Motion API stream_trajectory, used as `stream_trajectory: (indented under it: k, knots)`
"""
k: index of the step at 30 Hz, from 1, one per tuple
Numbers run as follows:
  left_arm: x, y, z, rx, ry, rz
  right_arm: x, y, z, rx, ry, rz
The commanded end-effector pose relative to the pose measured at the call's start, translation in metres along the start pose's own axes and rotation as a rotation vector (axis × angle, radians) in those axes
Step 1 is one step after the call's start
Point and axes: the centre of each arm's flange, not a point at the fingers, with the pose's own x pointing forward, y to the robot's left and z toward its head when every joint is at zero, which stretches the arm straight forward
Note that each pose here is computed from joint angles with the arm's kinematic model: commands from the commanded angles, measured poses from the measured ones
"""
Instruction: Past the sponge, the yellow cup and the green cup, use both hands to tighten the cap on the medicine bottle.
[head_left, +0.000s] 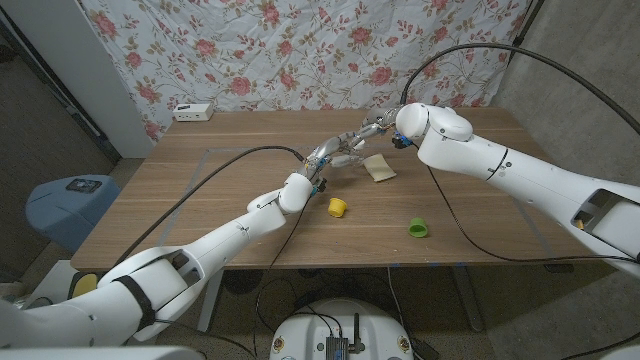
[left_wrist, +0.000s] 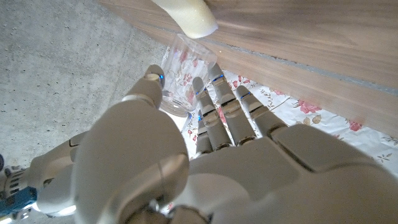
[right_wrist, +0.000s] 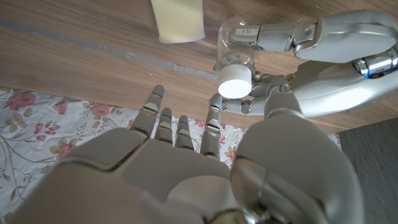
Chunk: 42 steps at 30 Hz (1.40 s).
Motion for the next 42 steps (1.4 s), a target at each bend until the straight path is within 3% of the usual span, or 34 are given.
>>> stream_trajectory:
  k: [1, 19, 42]
  knots:
    - [-0.005, -0.001, 0.002, 0.0, -0.004, 0.0, -0.006, -0.003, 0.003, -0.023, 0.009, 0.013]
    - [-0.004, 0.0, 0.001, 0.005, -0.009, 0.002, -0.002, -0.001, 0.002, -0.049, 0.047, 0.015]
    - [-0.002, -0.001, 0.002, 0.005, -0.015, -0.002, 0.004, 0.001, 0.0, -0.039, 0.032, 0.006]
